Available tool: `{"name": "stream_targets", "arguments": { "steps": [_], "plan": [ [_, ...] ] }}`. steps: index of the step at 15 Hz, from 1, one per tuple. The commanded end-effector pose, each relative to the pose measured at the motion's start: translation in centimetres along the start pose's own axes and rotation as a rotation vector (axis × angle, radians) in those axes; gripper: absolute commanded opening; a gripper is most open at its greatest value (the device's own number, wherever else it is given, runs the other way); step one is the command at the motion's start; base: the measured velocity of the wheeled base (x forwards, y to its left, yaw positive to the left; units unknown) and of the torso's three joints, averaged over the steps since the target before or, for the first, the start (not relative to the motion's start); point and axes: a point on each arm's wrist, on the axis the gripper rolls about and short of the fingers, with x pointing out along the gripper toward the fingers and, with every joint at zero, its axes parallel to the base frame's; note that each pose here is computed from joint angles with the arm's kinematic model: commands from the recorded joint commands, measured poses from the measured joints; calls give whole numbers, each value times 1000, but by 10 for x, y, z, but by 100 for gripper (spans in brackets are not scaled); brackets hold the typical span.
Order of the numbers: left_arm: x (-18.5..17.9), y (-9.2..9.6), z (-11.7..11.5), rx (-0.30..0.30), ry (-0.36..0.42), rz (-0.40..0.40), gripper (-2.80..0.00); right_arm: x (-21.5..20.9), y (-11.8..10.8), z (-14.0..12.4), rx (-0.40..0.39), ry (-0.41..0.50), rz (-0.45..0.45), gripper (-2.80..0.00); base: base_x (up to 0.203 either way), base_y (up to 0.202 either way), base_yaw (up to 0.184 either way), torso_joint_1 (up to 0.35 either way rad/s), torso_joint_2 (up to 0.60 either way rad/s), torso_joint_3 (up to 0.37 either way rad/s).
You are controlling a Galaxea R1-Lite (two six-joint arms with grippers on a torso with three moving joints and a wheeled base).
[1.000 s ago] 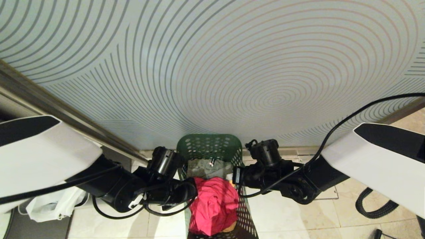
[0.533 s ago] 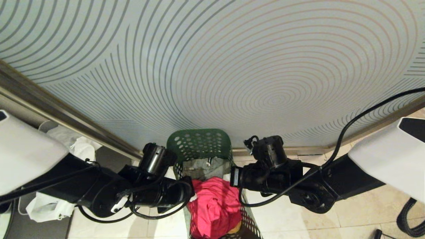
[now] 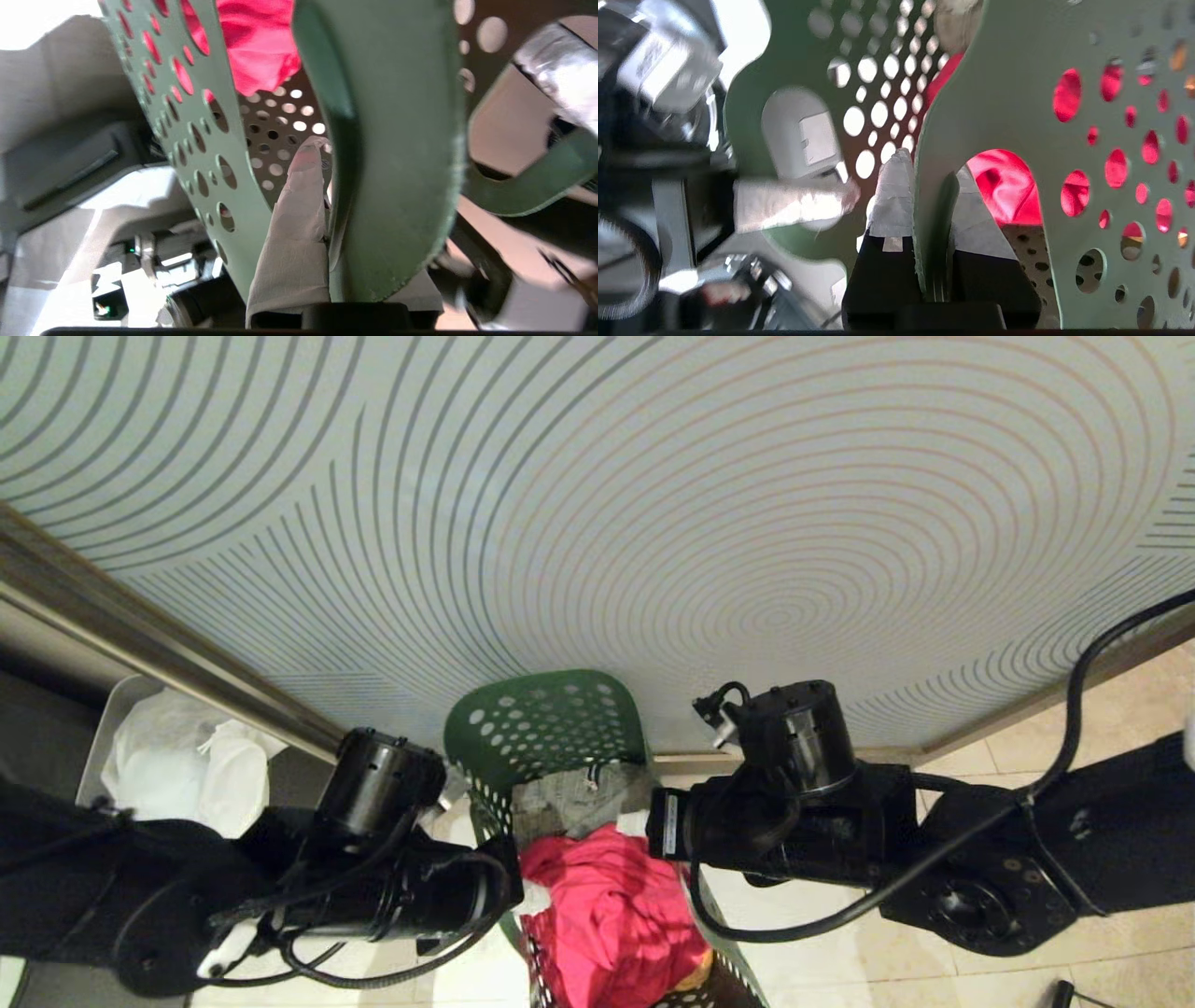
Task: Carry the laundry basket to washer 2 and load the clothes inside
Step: Pick up the clothes basket and put it beside the washing machine
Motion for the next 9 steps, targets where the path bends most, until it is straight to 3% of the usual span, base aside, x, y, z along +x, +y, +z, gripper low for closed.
{"name": "stream_targets", "arguments": {
  "steps": [1,9],
  "plan": [
    [-19,-7,-2,24,-31,-47,-280,-17,17,2,-17,-19,48,-280,0,0,0,0,0,0],
    [-30,-16,-9,65,-35,-87,-280,-17,19,1,-30,-31,28,-280,0,0,0,0,0,0]
  ]
}}
